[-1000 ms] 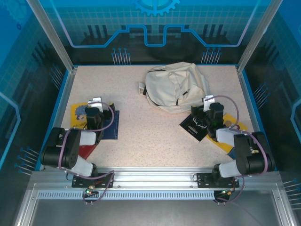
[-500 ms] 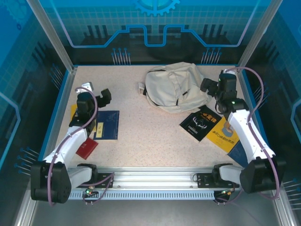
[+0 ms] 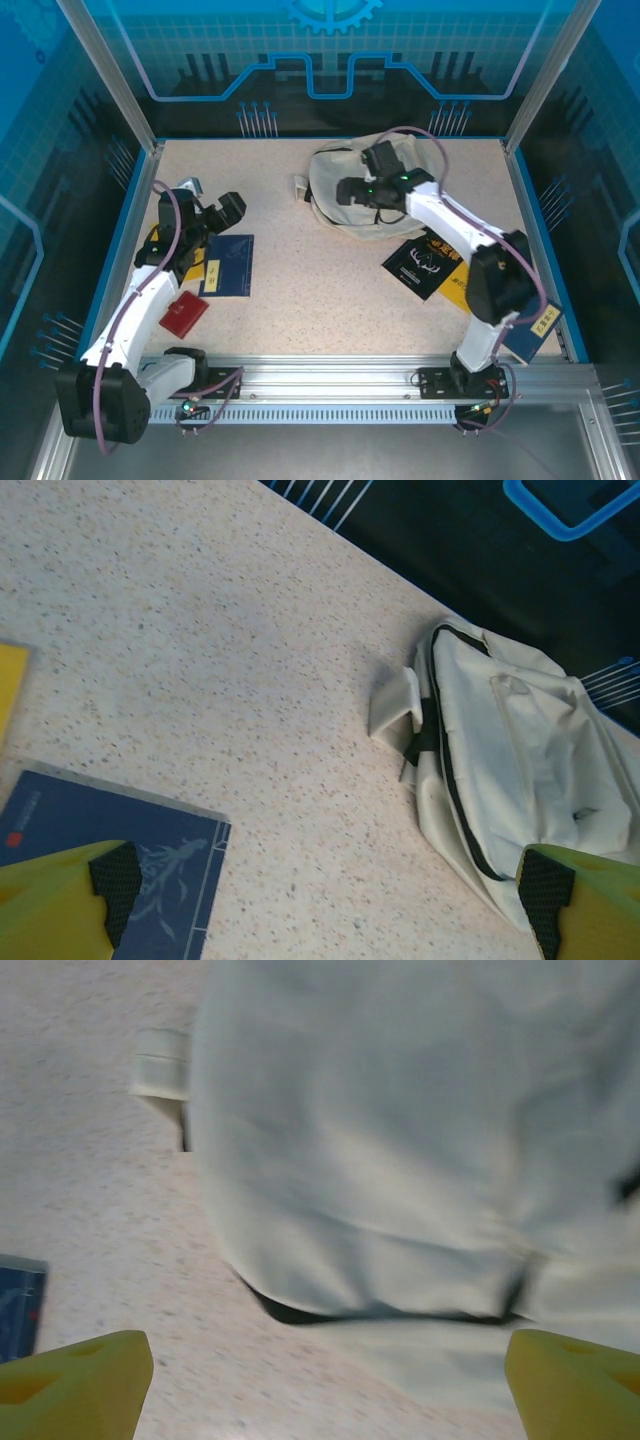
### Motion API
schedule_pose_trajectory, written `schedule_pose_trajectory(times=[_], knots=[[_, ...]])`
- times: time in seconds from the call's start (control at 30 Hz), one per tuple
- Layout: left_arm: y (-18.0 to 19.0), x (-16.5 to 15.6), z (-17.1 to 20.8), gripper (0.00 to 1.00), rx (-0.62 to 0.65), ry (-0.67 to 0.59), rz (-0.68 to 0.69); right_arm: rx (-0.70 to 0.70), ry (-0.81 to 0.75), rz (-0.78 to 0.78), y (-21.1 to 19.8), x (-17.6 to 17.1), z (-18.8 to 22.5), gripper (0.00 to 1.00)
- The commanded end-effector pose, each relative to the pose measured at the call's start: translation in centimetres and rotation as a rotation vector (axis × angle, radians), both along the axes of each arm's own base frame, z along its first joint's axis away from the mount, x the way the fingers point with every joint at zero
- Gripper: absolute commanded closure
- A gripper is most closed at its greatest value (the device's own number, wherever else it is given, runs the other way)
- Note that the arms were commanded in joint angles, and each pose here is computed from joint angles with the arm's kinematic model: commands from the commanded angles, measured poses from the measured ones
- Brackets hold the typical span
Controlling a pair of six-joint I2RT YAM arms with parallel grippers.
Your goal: Pack books, pencil case, and school supplies into a backpack
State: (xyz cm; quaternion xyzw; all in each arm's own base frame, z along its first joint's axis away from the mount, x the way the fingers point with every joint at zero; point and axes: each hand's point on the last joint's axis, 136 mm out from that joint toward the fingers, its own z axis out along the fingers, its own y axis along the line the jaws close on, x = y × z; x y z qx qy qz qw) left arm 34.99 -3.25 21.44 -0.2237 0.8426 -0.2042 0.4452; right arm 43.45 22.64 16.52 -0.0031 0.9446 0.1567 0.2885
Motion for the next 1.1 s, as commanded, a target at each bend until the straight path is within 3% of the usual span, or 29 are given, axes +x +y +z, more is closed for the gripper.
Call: schedule_pose_trajectory(times=[0.0, 0.17, 0.37, 0.5, 0.73, 0.9, 1.07], knots=[[-1.1, -0.7, 0.1, 0.01, -0.063, 0.022, -0.027, 0.079, 0.057, 0.019, 3.6, 1.6, -1.7, 0.08], [-2.0, -1.0, -0.4, 0.01, -0.058, 0.065, -0.087, 0.095, 0.119, 0.093, 8.0, 4.0, -4.7, 0.07], [-2.4, -0.9, -1.3, 0.01, -0.081, 0.107, -0.088, 0.072, 0.226, 0.164, 11.1, 3.9, -9.7, 0.06], [-2.2, -0.7, -1.7, 0.01, -0.084, 0.139, -0.073, 0.060, 0.299, 0.274, 13.7, 0.8, -12.4, 0.06], [-1.9, -0.5, -2.3, 0.01, -0.094, 0.190, -0.037, -0.003, 0.395, 0.507, 16.6, -8.6, -14.7, 0.07], [-2.8, -0.2, -2.4, 0.01, -0.121, 0.200, -0.077, 0.004, 0.363, 0.597, 15.8, -13.8, -12.1, 0.08], [-4.9, 0.2, -2.4, 0.01, -0.145, 0.210, -0.149, 0.010, 0.229, 0.471, 13.2, -12.1, -6.1, 0.09]])
